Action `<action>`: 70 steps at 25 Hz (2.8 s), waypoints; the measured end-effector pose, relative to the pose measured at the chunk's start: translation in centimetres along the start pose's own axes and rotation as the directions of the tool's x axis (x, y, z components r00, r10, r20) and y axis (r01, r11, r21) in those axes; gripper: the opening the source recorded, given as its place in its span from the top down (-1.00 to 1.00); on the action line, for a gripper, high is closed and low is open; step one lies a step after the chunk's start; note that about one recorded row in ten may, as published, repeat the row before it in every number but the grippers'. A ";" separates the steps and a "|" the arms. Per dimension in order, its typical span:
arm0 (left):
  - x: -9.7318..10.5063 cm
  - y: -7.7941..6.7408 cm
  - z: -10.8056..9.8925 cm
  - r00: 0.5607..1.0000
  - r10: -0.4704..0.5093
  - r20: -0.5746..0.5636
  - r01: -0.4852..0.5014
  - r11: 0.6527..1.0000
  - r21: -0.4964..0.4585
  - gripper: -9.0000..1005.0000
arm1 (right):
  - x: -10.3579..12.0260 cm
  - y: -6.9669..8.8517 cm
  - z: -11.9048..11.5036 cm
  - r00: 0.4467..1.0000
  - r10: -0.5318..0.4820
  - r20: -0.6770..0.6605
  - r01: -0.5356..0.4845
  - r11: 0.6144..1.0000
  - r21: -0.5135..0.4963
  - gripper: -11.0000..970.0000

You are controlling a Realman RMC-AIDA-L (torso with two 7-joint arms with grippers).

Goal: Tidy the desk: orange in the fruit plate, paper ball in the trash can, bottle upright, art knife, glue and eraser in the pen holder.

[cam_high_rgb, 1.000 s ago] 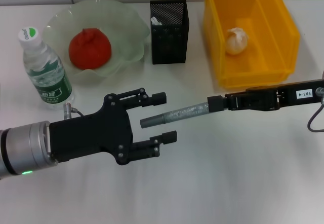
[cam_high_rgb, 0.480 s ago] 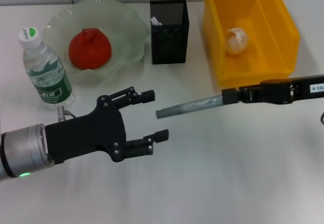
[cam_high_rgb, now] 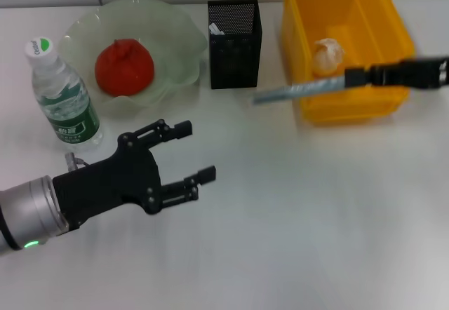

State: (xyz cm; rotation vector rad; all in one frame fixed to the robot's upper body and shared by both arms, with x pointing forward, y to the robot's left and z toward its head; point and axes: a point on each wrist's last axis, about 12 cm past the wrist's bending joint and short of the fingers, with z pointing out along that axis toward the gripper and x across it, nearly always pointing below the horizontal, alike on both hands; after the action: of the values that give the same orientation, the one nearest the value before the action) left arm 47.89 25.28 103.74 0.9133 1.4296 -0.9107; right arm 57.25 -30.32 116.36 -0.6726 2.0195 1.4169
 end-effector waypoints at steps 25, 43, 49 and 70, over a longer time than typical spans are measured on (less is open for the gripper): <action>1.8 0.5 -0.3 0.994 -0.109 -0.028 0.103 0.979 -0.175 -0.58 | -13.3 0.8 6.1 0.944 -0.224 -0.241 0.306 0.867 0.392 0.67; 1.6 0.2 -0.2 0.993 -0.115 -0.008 0.112 0.981 -0.158 -0.58 | -14.4 1.4 14.8 0.845 -0.217 -0.489 0.462 0.756 0.463 0.67; 1.6 0.0 -0.4 0.994 -0.111 0.003 0.110 0.981 -0.159 -0.58 | -14.3 1.9 16.7 0.821 -0.239 -0.518 0.506 0.724 0.468 0.67; 1.1 0.0 -0.4 0.995 -0.098 0.019 0.099 0.988 -0.117 -0.58 | -7.3 2.1 7.2 0.823 -0.561 0.086 0.502 0.790 0.353 -0.49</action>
State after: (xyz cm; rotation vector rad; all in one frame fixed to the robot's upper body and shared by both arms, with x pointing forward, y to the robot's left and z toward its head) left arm 47.71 25.65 102.70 0.7530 1.5117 -0.8933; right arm 62.14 -22.27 120.91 -0.8472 1.6658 0.7661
